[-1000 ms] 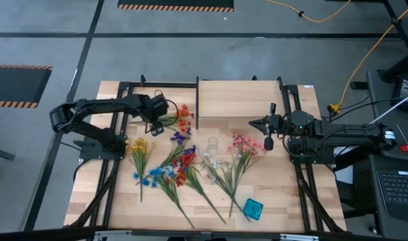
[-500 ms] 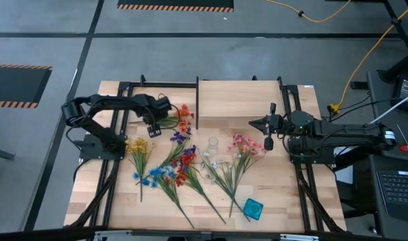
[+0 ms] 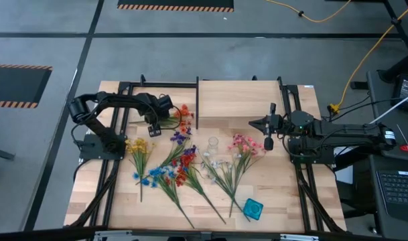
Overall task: Pick and place flowers into a vace then onto a shelf
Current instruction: Put the orange flowers into the transparent vase
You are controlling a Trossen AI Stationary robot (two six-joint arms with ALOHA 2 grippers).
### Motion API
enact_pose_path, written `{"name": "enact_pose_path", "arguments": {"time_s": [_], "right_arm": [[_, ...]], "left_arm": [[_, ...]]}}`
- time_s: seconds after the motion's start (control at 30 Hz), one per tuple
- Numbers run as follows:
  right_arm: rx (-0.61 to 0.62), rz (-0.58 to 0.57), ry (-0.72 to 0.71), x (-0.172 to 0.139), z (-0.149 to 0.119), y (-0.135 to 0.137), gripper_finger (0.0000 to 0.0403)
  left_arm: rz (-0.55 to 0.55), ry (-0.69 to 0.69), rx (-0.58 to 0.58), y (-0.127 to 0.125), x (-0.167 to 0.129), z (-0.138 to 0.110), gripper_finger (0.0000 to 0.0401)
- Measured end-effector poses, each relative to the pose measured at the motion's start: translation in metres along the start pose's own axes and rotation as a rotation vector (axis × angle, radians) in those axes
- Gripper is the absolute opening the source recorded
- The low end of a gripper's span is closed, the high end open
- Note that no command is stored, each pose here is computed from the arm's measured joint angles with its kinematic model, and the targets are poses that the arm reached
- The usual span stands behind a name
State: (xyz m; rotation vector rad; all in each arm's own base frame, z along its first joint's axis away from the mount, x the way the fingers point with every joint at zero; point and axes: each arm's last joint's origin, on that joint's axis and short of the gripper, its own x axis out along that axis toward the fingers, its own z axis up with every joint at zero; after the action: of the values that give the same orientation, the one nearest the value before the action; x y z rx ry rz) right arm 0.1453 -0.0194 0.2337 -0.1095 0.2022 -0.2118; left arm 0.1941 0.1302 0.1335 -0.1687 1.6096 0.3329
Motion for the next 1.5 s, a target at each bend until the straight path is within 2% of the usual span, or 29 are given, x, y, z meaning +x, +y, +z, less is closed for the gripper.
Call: {"name": "enact_pose_path", "arguments": {"time_s": [0.2, 0.53, 0.93, 1.1, 1.5], "right_arm": [[-0.001, 0.001, 0.009, 0.000, -0.001, 0.000, 0.0023], [-0.001, 0.001, 0.011, 0.000, -0.001, 0.000, 0.0023], [-0.002, 0.002, 0.017, 0.000, -0.002, 0.000, 0.0024], [-0.002, 0.002, 0.016, 0.000, -0.002, 0.000, 0.0024], [0.000, 0.002, 0.015, 0.000, -0.001, 0.000, 0.0023]], "left_arm": [[-0.066, -0.035, 0.062, 0.004, 0.002, 0.000, 0.0231], [-0.082, -0.048, 0.104, 0.007, 0.002, 0.000, 0.0176], [-0.078, -0.054, 0.111, 0.007, 0.002, 0.001, 0.0065], [-0.079, -0.050, 0.070, 0.007, 0.002, 0.001, 0.0012], [-0.064, -0.041, -0.042, 0.011, -0.006, -0.008, 0.0006]]}}
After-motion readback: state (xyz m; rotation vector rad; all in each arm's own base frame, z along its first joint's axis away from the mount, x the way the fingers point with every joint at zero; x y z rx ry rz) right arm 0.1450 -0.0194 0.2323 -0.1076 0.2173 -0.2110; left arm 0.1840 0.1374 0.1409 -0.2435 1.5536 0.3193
